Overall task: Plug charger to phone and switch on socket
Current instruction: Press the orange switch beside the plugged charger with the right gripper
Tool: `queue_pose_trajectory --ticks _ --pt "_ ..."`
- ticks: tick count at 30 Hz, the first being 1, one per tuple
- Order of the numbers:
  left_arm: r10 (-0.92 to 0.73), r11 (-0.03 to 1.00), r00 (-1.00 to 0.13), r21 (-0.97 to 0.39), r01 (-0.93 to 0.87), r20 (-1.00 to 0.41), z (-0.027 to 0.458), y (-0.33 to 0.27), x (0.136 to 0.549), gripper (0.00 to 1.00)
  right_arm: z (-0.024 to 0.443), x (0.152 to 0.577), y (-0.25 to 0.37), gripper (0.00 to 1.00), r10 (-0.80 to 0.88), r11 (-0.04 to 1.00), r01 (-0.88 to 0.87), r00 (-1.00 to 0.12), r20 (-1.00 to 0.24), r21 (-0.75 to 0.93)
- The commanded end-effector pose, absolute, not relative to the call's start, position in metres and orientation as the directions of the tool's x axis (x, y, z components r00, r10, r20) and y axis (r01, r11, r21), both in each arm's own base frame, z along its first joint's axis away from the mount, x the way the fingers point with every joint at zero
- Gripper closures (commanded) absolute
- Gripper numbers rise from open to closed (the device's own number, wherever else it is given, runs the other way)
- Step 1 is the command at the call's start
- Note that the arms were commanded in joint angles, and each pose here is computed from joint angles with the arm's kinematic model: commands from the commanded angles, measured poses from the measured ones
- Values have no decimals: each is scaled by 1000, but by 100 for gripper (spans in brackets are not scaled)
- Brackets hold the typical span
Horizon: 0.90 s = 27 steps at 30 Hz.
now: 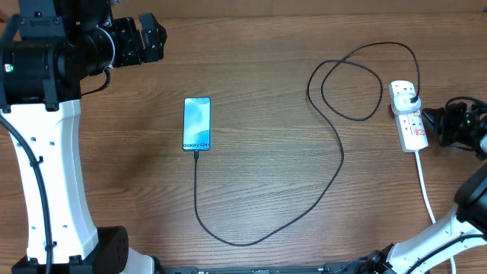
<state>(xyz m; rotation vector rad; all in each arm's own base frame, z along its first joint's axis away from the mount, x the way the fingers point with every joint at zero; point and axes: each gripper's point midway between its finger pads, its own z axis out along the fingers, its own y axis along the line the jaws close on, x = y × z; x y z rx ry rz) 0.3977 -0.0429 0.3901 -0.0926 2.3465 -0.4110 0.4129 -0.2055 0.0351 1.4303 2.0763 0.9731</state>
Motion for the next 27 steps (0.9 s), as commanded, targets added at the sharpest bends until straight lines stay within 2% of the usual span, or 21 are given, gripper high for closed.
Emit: queue_pose_trajectory --ticks 1,27 --pt "-188 943 -719 -329 60 -669 394 -44 396 0 31 417 -205 96 926 191 610 -372 65 769" --pt "-188 943 -719 -329 60 -670 394 -44 396 0 23 421 -192 96 915 200 613 -396 78 764"
